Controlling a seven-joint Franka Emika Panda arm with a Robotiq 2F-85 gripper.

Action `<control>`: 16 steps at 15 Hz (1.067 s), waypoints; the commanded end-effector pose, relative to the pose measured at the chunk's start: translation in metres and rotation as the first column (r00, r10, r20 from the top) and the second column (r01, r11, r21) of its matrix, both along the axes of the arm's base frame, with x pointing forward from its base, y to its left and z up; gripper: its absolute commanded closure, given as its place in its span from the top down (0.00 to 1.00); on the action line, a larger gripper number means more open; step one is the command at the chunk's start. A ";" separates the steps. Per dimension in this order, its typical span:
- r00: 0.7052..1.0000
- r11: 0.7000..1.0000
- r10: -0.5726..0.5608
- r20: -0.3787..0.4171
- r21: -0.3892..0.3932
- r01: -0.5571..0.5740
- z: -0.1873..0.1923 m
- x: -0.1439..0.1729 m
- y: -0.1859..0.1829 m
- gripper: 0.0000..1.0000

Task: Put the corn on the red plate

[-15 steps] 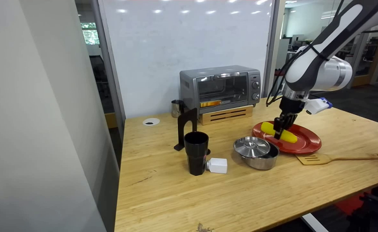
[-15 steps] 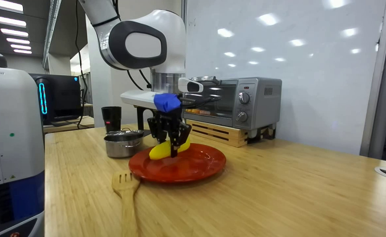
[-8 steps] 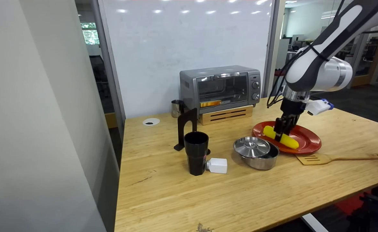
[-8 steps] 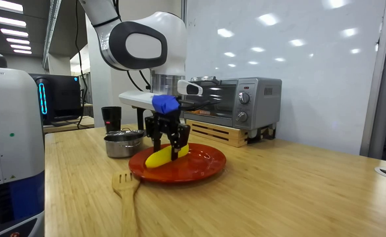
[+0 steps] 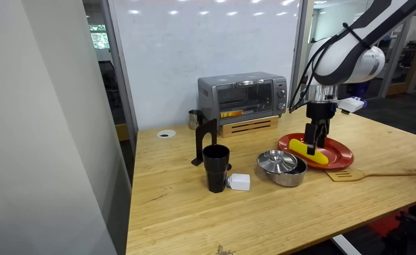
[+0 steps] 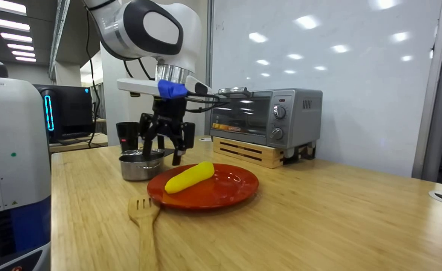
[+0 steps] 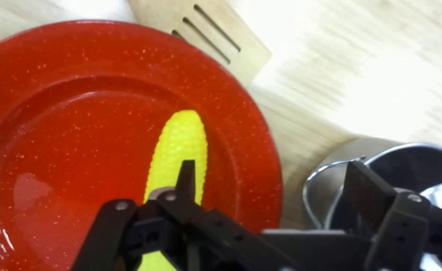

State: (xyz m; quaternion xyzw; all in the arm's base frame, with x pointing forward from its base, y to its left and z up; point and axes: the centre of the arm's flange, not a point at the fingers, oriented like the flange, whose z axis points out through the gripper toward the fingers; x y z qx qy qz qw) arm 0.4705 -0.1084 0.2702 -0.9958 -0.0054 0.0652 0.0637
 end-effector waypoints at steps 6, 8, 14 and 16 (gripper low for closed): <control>0.938 0.932 0.346 0.023 -0.126 -0.341 0.122 -0.006 0.097 1.00; 0.898 0.894 0.432 0.081 -0.172 -0.414 0.137 -0.005 0.117 1.00; 0.839 0.851 0.517 0.168 -0.205 -0.483 0.158 0.001 0.144 1.00; 0.822 0.839 0.537 0.187 -0.215 -0.499 0.160 0.003 0.148 1.00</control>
